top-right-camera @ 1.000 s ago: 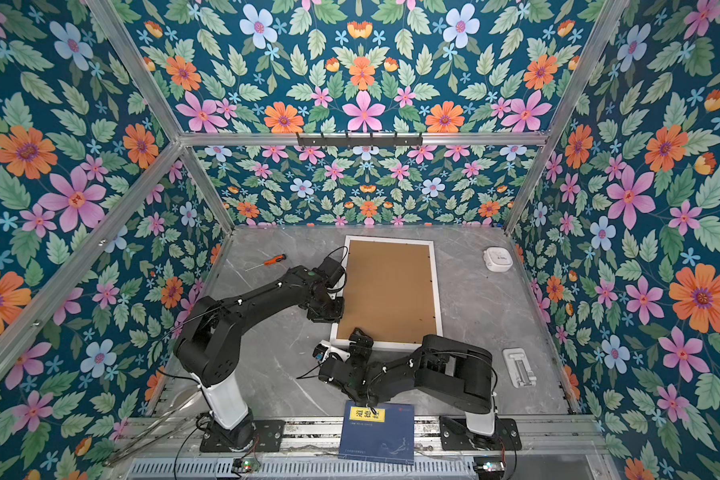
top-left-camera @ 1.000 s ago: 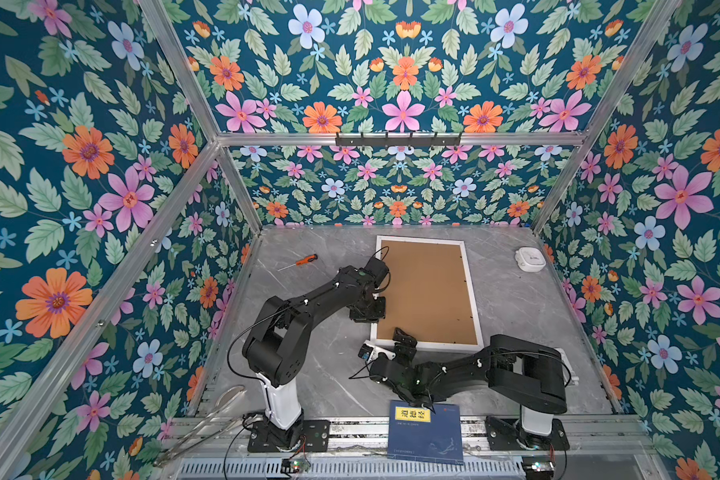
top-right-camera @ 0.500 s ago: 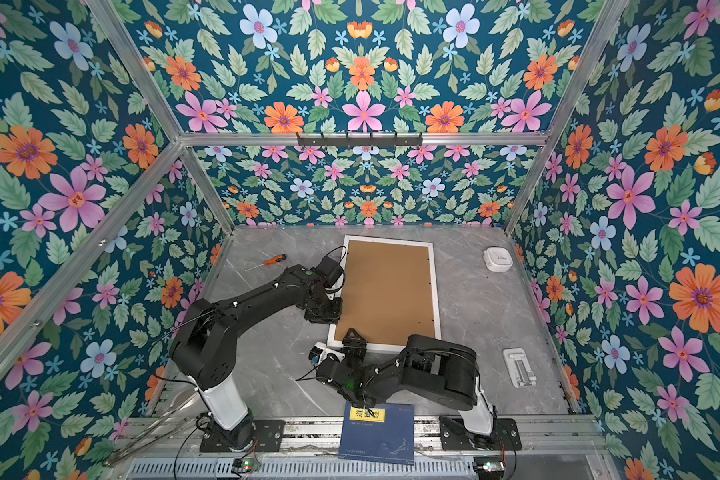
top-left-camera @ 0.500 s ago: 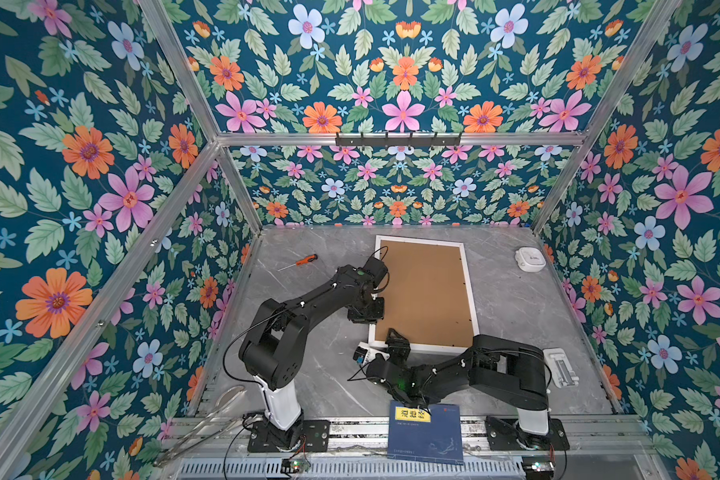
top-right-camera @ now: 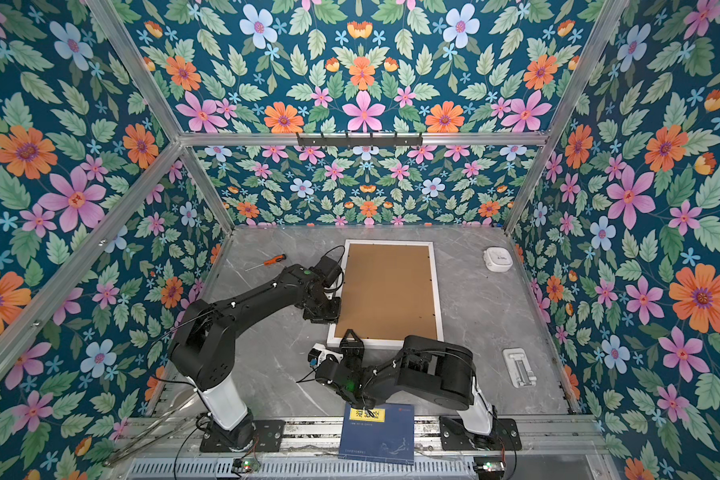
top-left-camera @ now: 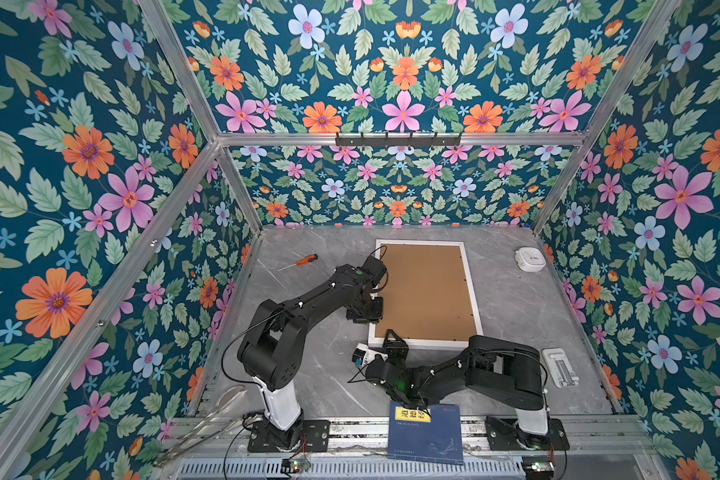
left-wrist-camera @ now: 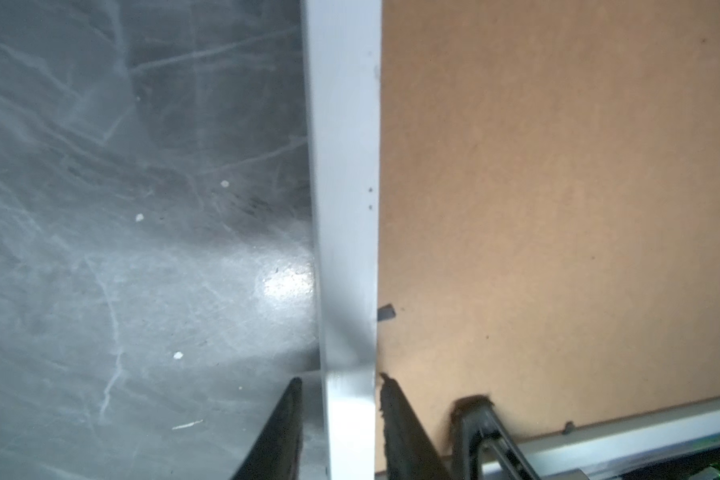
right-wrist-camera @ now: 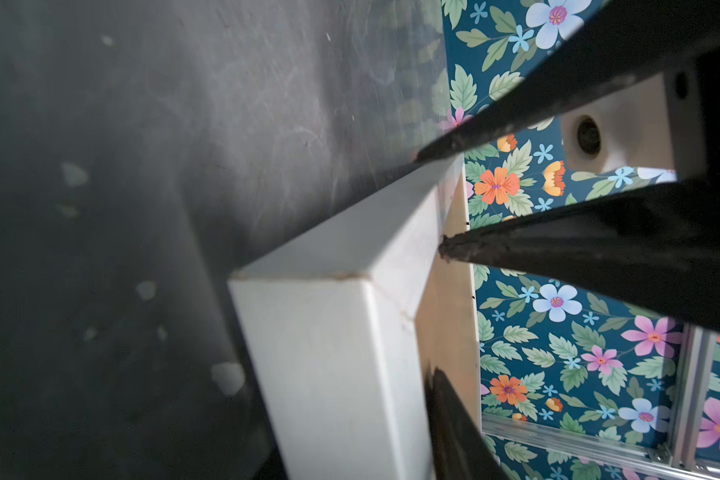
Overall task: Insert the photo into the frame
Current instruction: 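Open the left gripper and lift the frame upright with the right gripper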
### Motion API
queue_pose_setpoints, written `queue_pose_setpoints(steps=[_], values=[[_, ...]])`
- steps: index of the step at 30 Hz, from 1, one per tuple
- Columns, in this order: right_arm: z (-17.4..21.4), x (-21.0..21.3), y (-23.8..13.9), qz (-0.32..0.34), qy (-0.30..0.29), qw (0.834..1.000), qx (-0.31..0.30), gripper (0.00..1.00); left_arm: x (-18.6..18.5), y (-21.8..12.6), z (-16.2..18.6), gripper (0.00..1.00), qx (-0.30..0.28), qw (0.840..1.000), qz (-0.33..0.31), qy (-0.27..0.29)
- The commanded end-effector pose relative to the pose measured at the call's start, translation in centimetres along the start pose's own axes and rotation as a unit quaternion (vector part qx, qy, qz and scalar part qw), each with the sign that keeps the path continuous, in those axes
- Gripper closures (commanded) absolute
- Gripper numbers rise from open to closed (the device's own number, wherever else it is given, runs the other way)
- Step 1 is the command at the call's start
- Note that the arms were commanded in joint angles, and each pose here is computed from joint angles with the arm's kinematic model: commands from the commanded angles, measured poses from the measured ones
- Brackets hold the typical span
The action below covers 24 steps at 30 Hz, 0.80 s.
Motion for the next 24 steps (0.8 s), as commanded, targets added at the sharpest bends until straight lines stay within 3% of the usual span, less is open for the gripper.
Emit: queue_pose_setpoints(steps=[1,3,7,16,24], values=[[-0.6,-0.9,-0.1,0.012,0.05,0.999,-0.008,0.92,1.0,-0.8,0.2,0.56,-0.003,1.0,-0.027,-0.004],[-0.8,-1.7,-0.3,0.012,0.062,0.998,-0.007,1.0,1.7,-1.7,0.1,0.51,-0.016,0.999,-0.037,-0.011],[-1.3,-2.9,-0.7,0.005,0.081,0.997,-0.011,1.0,3.6,-4.3,-0.6,0.43,-0.068,0.996,-0.036,-0.041],[-2.4,-5.5,-1.5,0.004,0.126,0.992,-0.015,1.0,8.4,-7.6,-1.4,0.41,-0.148,0.982,0.04,-0.112],[-4.3,-10.7,-3.2,-0.013,0.227,0.973,-0.039,1.0,11.3,-7.7,-1.7,0.39,-0.184,0.97,0.069,-0.146]])
Point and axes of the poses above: each gripper's point midway between its finger pads, its own y axis out along the fingers, its own x axis along the line the jaws close on, z = x × y, the point moved 8 cm from there along -y, back along the fingers, and after that the axes turned 5 degrees about -y, right-handed, at the moved point
